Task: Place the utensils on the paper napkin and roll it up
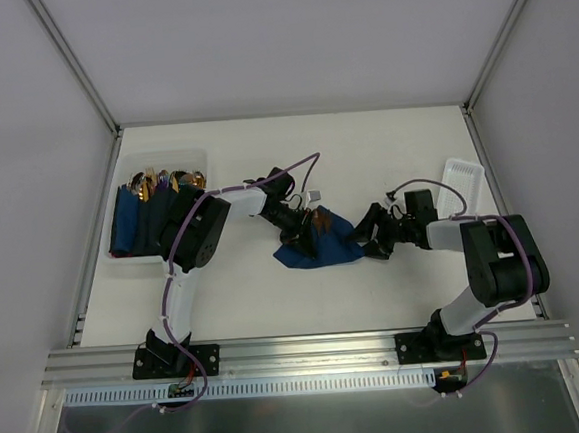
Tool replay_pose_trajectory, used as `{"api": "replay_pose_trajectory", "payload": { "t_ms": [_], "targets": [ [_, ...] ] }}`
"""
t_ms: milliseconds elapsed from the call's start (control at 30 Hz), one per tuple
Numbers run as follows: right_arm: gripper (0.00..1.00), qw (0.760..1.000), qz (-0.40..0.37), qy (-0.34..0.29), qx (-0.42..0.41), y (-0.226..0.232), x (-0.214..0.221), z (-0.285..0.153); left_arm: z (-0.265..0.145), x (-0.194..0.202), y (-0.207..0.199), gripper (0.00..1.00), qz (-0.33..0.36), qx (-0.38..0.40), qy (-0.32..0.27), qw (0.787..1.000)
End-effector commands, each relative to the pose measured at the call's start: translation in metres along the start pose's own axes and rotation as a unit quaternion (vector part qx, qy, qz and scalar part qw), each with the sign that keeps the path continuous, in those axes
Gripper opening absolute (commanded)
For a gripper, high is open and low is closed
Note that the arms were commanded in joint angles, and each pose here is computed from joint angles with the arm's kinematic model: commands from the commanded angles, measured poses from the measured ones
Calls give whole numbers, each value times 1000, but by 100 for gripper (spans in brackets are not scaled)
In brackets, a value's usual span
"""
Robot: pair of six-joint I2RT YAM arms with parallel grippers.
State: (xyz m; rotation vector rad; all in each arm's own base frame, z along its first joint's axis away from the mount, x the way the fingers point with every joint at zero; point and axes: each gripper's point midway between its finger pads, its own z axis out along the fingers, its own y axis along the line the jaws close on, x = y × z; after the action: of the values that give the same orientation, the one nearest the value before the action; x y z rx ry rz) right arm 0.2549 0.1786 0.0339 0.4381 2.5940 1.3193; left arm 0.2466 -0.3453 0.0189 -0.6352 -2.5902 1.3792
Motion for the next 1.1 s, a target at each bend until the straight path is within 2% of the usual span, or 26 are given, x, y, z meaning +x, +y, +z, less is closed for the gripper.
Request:
{"api": "replay_pose_trajectory", "payload": {
  "t_ms": [0,233,467,867,1067],
  "targets": [
    [69,997,48,-12,65,-44,19,2,5,-3,15,11,5,-28,-5,1000],
    [73,994,70,-57,64,-42,22,-10,5,0,16,11,1,-28,-3,1000],
    [74,992,85,-69,62,-44,28,-15,3,-1,16,11,2,-26,-4,1000],
    [72,993,18,-100,61,-41,0,-8,2,-3,18,11,-3,-24,-6,1000],
    [69,992,-32,-83,94,-47,7,0,2,-3,19,12,-5,-22,-6,1000]
  ]
}}
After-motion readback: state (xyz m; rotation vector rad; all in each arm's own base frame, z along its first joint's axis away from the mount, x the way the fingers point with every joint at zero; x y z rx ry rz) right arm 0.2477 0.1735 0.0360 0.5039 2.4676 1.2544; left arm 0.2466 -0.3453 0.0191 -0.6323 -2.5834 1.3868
